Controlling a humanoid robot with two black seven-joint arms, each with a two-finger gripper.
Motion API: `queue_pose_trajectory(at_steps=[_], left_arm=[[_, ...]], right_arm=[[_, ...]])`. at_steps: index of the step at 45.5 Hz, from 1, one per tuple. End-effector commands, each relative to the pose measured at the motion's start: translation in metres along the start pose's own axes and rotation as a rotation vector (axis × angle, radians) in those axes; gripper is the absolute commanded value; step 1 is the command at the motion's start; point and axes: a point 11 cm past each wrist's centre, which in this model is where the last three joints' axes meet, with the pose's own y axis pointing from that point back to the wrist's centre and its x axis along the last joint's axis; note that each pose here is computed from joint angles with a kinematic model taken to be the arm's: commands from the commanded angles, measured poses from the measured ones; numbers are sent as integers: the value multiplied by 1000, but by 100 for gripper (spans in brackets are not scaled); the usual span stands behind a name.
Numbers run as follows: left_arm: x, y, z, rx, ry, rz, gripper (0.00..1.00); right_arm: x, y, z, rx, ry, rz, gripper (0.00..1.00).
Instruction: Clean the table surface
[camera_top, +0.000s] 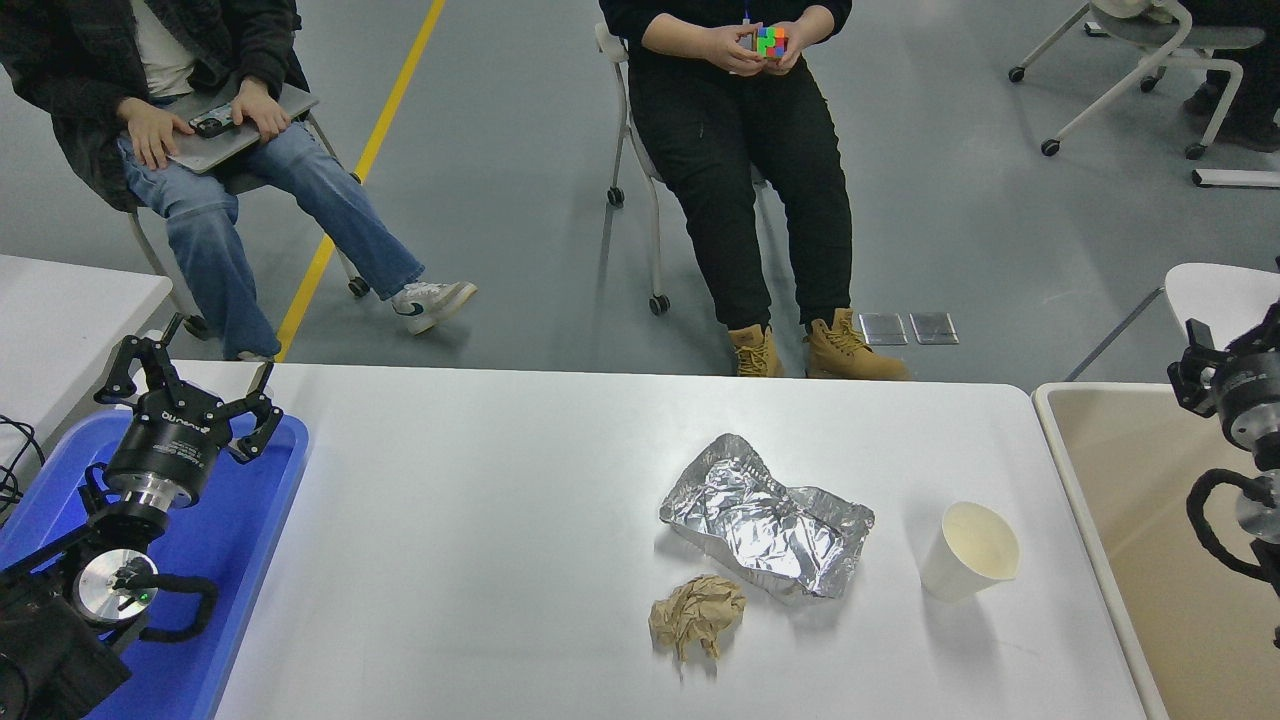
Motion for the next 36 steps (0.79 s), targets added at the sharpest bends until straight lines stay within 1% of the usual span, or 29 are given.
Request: queue_pose_trajectory(at_steps=[1, 11, 18, 23, 31, 36], left_arm=[[0, 0, 0, 0, 0, 0, 100], [0, 0, 0, 0, 0, 0, 100], [0, 0, 0, 0, 0, 0, 100], [0, 0, 0, 0, 0, 0, 100], [0, 0, 0, 0, 0, 0, 100], [0, 0, 0, 0, 0, 0, 100]], right_arm=[[-6, -7, -20, 4, 92, -112, 99], [-19, -15, -35, -25, 301, -231, 99], [-20, -26, -66, 7, 415, -259, 99], [-30, -33, -76, 11, 486, -286, 99], [-43, -34, -66, -40, 670, -369, 99], [-51, -32, -56, -84, 875, -464, 99]])
